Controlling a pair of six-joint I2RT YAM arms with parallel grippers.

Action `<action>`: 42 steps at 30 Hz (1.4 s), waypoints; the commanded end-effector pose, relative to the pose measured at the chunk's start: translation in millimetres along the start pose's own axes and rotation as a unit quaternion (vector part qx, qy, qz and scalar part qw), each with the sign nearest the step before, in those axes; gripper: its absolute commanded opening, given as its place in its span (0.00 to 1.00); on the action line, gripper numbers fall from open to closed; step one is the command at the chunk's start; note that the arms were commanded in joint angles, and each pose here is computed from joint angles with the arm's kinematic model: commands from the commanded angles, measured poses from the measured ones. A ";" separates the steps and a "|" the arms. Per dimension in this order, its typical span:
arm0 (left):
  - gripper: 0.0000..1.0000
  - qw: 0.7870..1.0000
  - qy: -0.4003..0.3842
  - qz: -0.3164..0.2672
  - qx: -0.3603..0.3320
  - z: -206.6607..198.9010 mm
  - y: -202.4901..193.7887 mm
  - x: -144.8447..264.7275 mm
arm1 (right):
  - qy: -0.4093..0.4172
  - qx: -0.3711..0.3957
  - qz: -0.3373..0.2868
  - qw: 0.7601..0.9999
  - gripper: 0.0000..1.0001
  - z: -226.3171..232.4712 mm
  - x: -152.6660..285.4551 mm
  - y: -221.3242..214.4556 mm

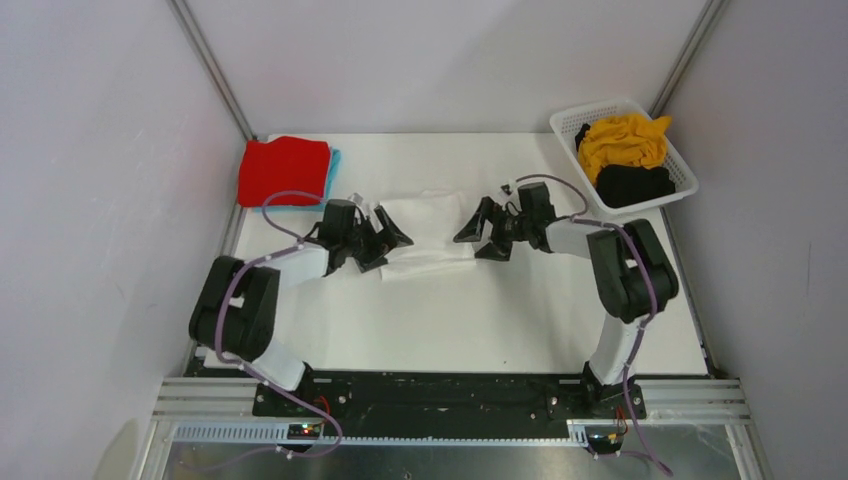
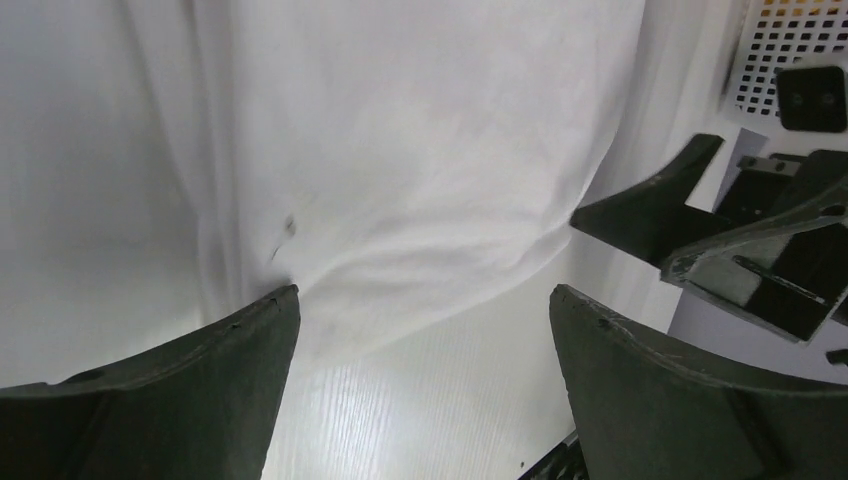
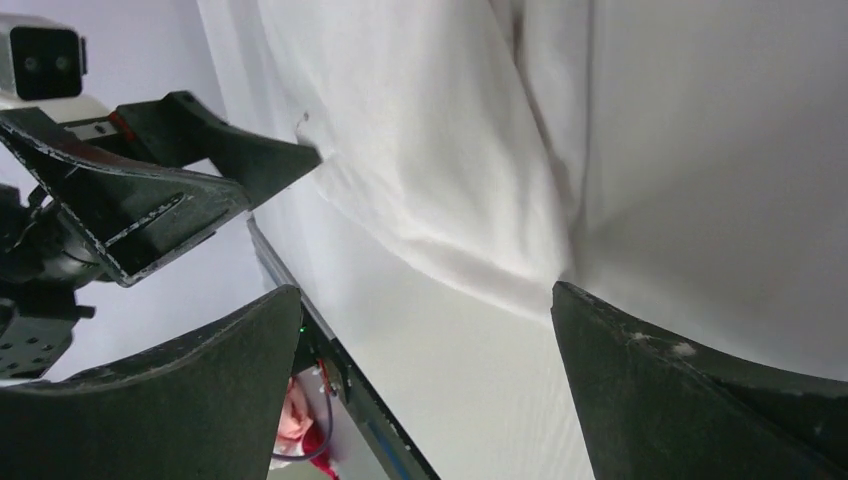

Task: Fold and stack the t-shirts
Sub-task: Fold the long partially folded tshirt into a neat square, then put the neatly folded tshirt into the corner of the board with the left arm

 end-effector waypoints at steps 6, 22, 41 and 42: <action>1.00 0.986 0.082 -0.112 -0.090 -7.6 30.5 63.9 | -0.040 0.109 -0.165 0.979 1.00 57.4 100.1 -4.3; 0.87 0.970 0.210 -0.030 -0.119 26.2 55.7 -20.5 | -0.180 0.095 -0.432 0.878 0.99 36.5 212.1 -32.9; 0.00 0.907 0.336 -0.070 -0.245 7.2 97.1 -44.9 | -0.203 0.113 -0.445 0.865 0.99 26.5 216.8 -31.4; 0.00 0.896 0.349 -0.079 -0.262 6.1 104.0 -40.2 | -0.204 0.113 -0.446 0.864 0.99 25.7 216.4 -31.4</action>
Point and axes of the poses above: each gripper's point midway between its finger pads, its own x axis back along the fingers, its own z axis along the line the jaws close on, y = z × x, the point moved 6 cm from there along x, back along the fingers, and after that the axes turned 3 degrees about -x, right-handed, at the moved point
